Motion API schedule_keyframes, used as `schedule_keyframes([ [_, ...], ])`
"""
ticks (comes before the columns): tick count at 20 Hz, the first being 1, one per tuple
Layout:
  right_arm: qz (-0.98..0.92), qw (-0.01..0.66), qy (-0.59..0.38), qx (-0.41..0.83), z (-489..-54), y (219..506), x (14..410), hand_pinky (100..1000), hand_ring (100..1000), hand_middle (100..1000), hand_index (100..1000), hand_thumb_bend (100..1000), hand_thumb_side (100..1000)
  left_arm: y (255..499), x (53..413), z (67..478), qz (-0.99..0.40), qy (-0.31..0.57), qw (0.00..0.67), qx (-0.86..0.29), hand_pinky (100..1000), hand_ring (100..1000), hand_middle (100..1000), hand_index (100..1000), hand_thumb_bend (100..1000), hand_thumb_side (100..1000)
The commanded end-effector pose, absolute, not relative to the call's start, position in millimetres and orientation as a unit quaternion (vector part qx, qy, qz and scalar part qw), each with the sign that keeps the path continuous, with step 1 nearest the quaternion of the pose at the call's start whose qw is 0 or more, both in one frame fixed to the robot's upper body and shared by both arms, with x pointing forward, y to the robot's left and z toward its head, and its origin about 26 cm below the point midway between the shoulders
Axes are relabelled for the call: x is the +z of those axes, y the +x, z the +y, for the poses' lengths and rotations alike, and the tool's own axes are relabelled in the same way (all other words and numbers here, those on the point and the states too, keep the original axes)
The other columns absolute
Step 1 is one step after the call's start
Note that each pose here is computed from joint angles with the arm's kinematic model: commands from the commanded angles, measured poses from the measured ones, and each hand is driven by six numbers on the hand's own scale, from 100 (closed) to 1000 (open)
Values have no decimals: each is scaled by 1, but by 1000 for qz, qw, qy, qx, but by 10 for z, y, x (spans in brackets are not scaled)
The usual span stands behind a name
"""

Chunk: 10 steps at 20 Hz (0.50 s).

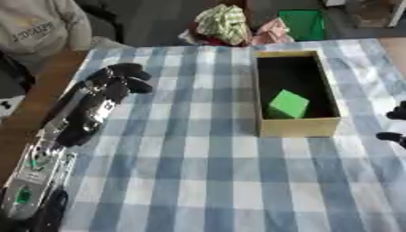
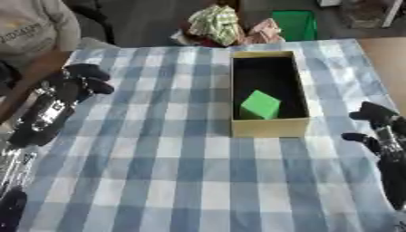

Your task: Pick up objects on the table and place them in the box.

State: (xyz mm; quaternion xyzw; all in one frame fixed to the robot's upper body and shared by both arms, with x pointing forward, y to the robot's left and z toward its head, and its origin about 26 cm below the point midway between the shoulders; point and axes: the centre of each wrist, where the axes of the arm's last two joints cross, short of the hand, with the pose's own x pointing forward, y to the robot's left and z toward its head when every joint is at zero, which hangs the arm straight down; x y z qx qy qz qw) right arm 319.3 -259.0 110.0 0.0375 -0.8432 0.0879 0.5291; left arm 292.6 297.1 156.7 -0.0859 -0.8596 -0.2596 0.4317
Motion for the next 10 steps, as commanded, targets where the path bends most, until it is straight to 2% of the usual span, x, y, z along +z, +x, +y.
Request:
schedule_keyframes([
  [1, -851, 516, 30, 89, -2602, 3179, 1184, 653, 1000, 677, 830, 100, 654, 2920, 1606, 2999, -859, -77, 431, -264, 822, 731, 728, 857, 100, 620],
  [10, -850, 519, 32, 89, -2598, 3175, 1171, 653, 1000, 677, 830, 100, 649, 2916, 1549, 2988, -853, -81, 444, -262, 823, 731, 727, 857, 100, 642],
])
